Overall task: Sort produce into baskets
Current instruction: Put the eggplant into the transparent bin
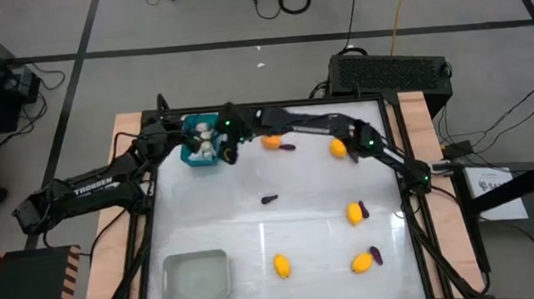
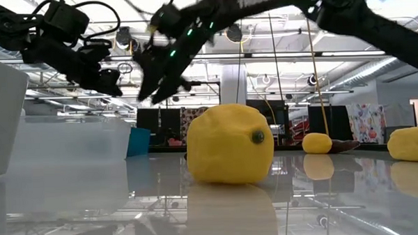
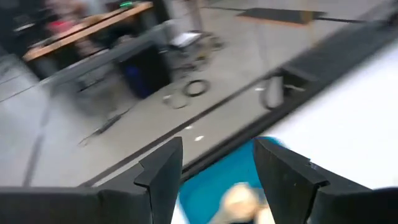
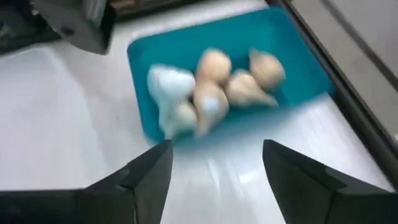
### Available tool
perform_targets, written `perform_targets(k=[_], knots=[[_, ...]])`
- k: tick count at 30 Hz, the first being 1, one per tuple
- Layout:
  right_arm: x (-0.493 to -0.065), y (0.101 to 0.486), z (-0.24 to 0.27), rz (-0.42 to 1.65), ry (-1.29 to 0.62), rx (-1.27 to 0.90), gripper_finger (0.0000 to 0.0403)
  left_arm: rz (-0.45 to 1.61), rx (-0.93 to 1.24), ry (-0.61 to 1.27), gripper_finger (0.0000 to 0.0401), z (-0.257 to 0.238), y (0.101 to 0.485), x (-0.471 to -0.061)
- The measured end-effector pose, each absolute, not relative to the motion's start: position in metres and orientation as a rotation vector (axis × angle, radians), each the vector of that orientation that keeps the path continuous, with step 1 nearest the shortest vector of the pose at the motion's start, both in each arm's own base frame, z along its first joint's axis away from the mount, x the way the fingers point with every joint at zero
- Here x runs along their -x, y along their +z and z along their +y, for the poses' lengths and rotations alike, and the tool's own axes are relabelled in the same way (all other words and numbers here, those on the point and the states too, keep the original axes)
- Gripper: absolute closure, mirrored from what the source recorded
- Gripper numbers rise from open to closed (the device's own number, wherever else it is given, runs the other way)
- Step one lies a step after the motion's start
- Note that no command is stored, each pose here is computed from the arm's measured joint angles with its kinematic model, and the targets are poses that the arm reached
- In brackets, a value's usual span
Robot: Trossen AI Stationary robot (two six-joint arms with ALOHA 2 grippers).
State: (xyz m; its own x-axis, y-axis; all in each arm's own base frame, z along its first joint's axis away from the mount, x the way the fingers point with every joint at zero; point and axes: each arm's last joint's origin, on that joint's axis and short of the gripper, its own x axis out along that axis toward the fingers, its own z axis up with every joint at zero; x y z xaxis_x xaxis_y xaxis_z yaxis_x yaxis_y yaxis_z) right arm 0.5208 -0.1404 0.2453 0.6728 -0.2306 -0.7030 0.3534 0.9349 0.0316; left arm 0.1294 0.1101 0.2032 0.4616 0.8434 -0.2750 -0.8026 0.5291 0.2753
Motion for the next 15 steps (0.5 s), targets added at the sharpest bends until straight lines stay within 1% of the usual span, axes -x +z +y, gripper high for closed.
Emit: perform_targets(k=[5,9,11,15], knots=[[-0.473,0.284,-0.132,1.027,-0.326,-0.175,0.0161,0.353,-0.092,0.762,0.0198,0.106,0.204,-0.136],[-0.433,0.313,-0.121,1.204,-0.318,-0.185,0.0161,0.288,-0.075,0.608,0.0198,0.102,0.208,-0.14],[-0.418,0.325,-0.116,1.266,-0.301,-0.172,0.0161,0.258,-0.048,0.569,0.0198,0.101,0.209,-0.142],[-0.401,0.335,-0.106,1.365,-0.233,-0.108,0.016,0.208,-0.001,0.541,0.0198,0.097,0.212,-0.146]])
